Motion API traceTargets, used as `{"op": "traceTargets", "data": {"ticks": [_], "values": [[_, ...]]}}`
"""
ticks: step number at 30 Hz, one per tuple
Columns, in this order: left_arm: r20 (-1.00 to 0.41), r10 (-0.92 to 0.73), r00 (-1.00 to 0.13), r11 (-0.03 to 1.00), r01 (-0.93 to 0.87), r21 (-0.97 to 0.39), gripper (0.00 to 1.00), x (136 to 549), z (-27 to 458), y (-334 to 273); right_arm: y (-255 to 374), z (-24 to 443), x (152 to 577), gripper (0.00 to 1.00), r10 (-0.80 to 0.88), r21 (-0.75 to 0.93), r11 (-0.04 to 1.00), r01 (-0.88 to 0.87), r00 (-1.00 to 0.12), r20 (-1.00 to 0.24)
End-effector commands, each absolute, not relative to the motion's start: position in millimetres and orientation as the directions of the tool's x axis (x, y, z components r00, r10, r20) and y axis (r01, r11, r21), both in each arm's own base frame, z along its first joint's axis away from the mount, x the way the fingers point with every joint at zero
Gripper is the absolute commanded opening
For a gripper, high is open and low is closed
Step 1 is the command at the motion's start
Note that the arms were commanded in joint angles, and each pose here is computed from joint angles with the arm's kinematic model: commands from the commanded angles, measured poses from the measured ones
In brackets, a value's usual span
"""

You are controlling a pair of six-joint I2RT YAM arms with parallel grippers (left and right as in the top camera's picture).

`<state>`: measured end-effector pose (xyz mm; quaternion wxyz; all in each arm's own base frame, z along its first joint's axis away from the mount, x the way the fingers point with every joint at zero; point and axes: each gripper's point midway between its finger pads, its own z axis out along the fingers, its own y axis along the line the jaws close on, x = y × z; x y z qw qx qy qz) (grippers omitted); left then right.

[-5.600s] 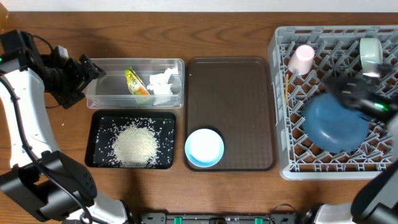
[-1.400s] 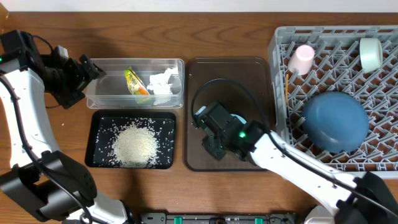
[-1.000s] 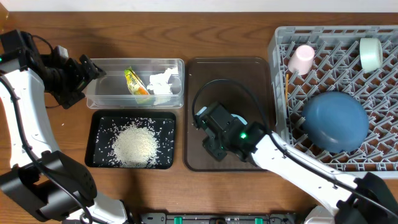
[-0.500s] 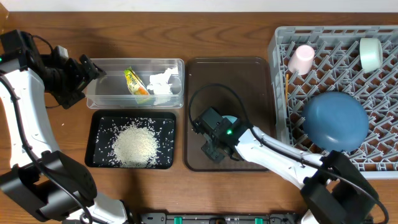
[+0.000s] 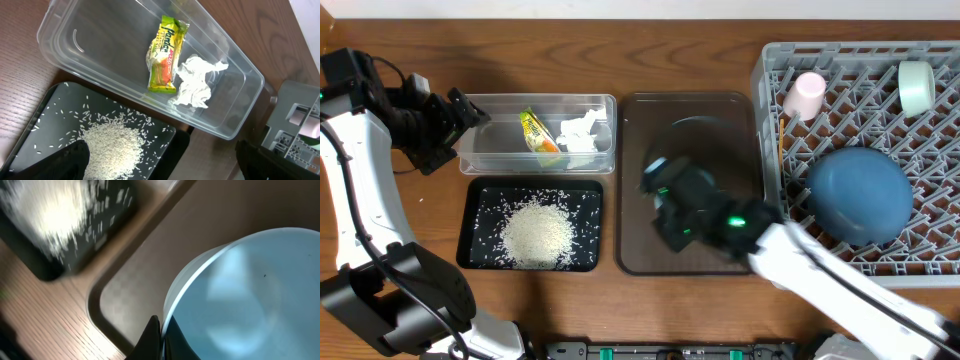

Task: Sort waste into correct bins and load items into the dishwasher rack
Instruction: 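Carry the light blue bowl to the rack's right side and release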

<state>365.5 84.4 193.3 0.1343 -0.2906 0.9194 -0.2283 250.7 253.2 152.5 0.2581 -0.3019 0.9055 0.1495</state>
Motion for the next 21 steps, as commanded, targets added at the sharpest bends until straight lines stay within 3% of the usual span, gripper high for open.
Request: {"op": "traceTargets", "data": {"ticks": [1, 9, 16, 21], "values": [[-0.152, -0.592, -0.792, 0.736, -0.454, -0.502, 0.96, 367, 206, 86, 220, 206, 272, 0.01, -0.293, 0.185, 0.83, -0.526, -0.693, -0.659], [-0.152, -0.592, -0.792, 0.736, -0.454, -0.502, 0.96, 367, 206, 86, 106, 275, 313, 0.01, 0.054, 0.419, 0.801, -0.429, -0.644, -0.763], [-0.152, -0.592, -0.792, 0.736, -0.454, -0.502, 0.96, 367, 206, 86, 5, 299, 337, 0.01, 0.322, 0.621, 0.627, -0.471, -0.569, -0.757], [-0.152, -0.592, -0.792, 0.736, -0.454, -0.502, 0.96, 367, 206, 86, -43, 287, 349, 0.01, 0.415, 0.689, 0.507, -0.518, -0.554, -0.722]]}}
